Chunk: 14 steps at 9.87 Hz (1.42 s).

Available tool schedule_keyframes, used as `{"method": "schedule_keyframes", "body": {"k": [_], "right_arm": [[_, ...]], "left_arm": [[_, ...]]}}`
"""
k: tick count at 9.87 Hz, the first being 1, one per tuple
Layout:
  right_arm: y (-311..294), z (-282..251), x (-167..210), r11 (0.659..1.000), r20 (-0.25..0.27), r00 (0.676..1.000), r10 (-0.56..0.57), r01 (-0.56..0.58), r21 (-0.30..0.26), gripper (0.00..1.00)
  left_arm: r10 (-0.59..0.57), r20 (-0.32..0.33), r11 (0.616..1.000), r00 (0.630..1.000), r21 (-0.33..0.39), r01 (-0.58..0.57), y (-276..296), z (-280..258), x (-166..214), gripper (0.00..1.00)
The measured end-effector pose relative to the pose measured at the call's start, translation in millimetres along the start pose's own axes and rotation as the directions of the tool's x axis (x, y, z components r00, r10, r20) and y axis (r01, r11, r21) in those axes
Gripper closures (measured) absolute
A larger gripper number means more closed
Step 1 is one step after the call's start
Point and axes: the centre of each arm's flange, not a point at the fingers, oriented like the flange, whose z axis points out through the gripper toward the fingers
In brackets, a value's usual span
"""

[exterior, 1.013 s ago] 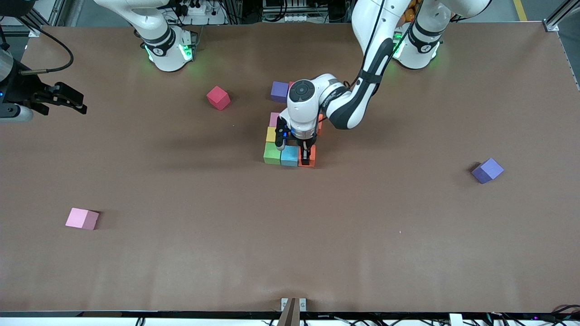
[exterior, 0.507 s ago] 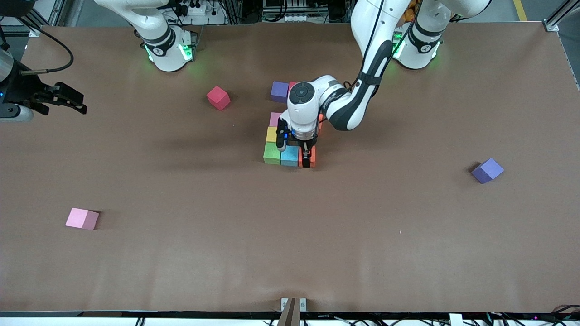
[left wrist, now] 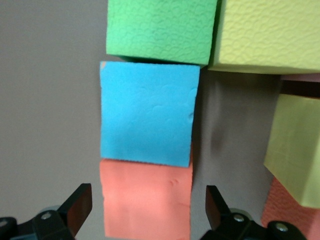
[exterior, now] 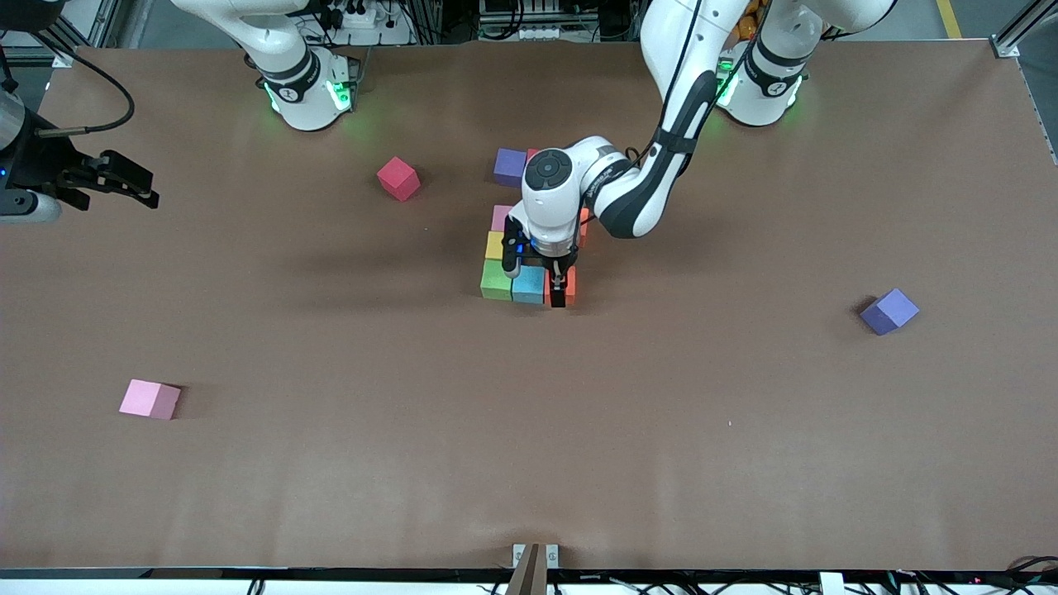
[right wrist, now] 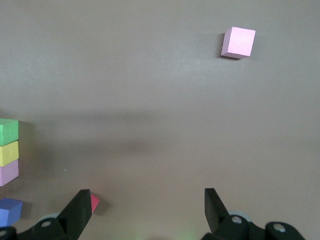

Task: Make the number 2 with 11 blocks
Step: 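Lower the orange cube beside the cyan cube with the left gripper, then open the left gripper and raise it from the orange cube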

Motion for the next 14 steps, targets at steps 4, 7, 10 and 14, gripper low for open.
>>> {"method": "schedule_keyframes", "body": {"k": [4, 7, 10, 14], "right_arm": [[0.1, 0.5, 0.2, 1.000, 0.001, 1.000, 0.000, 0.000, 0.000, 0.00], [0.0, 0.9, 0.4, 1.000, 0.002, 1.000, 0.000, 0.000, 0.000, 0.00], [0.3, 1.5, 0.5, 1.000, 0.004, 1.000, 0.001, -0.001, 0.000, 0.00], [0.3, 2.1, 0.7, 1.000, 0.005, 1.000, 0.001, -0.001, 0.000, 0.00]], "left_arm": [[-0.006, 0.004, 1.000, 1.000, -0.002, 0.006, -3.2, -31.6, -1.8, 0.00], [-0.083, -0.010, 0.996, 0.997, -0.031, 0.083, -19.5, -86.4, -16.7, 0.00], [-0.315, -0.060, 0.948, 0.947, -0.058, 0.312, -97.6, -162.7, -119.9, 0.00], [-0.623, -0.129, 0.782, 0.772, -0.069, 0.619, -179.4, -206.3, -292.2, 0.00]]}}
